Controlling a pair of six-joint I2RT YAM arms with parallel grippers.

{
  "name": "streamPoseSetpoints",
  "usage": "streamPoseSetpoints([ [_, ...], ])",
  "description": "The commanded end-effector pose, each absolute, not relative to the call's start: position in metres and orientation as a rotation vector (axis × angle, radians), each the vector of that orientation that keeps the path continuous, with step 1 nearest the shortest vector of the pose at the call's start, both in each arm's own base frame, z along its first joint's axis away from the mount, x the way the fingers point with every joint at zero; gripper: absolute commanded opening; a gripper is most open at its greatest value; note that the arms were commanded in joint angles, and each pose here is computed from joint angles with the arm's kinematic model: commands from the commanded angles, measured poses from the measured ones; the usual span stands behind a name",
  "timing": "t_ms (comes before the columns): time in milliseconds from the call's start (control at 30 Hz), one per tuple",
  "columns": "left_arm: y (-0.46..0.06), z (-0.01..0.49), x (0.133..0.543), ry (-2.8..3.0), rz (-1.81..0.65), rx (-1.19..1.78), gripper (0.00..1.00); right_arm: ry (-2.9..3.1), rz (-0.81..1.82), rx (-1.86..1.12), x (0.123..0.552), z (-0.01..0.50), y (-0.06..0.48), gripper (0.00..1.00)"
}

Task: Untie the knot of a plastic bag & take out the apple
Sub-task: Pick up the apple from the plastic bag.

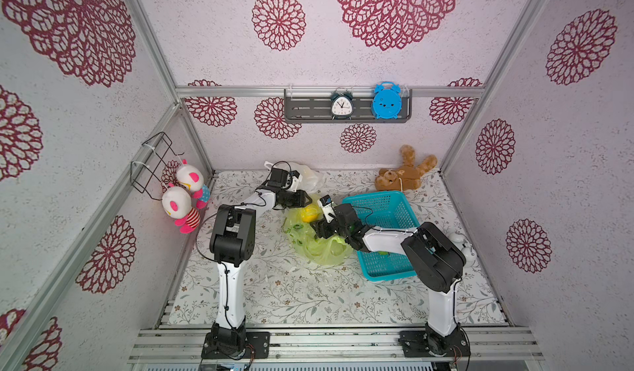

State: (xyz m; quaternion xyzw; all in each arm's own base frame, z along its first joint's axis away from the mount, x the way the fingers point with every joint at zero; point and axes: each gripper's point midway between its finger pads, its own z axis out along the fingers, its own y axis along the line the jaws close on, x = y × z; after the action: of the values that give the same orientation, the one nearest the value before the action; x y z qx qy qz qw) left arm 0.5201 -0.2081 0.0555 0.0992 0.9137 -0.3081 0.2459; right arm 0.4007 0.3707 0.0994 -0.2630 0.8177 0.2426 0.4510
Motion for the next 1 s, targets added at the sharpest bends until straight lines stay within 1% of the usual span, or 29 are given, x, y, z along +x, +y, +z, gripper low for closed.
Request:
streamPoseSetpoints([
  [0,-0.196,-0.009,0.492,2.723,-0.816,0.168,0.34,1.987,0.503,-0.64,0.421,0.106,0.369,0.74],
  [67,-0.196,-0.013,0.49,2.73,-0.827,0.161,0.27,1.995,0.474,-0.633,0.427,0.101,0.369,0.75],
  [133,-0.194,-0.014,0.487,2.734,-0.821,0.157,0.22,1.997,0.477,-0.632,0.429,0.098,0.371,0.77],
  [233,-0.191,-0.011,0.484,2.724,-0.807,0.147,0.2,2.011,0.52,-0.667,0.424,0.092,0.379,0.78],
  [333,-0.188,-0.007,0.485,2.722,-0.779,0.149,0.2,2.011,0.599,-0.721,0.41,0.087,0.385,0.86],
  [400,-0.19,-0.004,0.485,2.713,-0.787,0.156,0.16,2.019,0.619,-0.733,0.407,0.084,0.387,0.88],
  [500,-0.192,0.0,0.484,2.703,-0.8,0.163,0.14,2.082,0.559,-0.696,0.42,0.075,0.386,0.9],
  [600,-0.194,0.006,0.481,2.69,-0.797,0.18,0.11,2.124,0.507,-0.636,0.435,0.068,0.386,0.89],
  [700,-0.195,0.009,0.477,2.684,-0.805,0.187,0.1,2.106,0.513,-0.601,0.441,0.072,0.389,0.85],
  [833,-0.197,0.013,0.474,2.677,-0.823,0.196,0.08,2.057,0.549,-0.589,0.437,0.084,0.394,0.75],
  [967,-0.192,0.03,0.468,2.662,-0.801,0.184,0.05,2.002,0.552,-0.588,0.426,0.105,0.395,0.57],
])
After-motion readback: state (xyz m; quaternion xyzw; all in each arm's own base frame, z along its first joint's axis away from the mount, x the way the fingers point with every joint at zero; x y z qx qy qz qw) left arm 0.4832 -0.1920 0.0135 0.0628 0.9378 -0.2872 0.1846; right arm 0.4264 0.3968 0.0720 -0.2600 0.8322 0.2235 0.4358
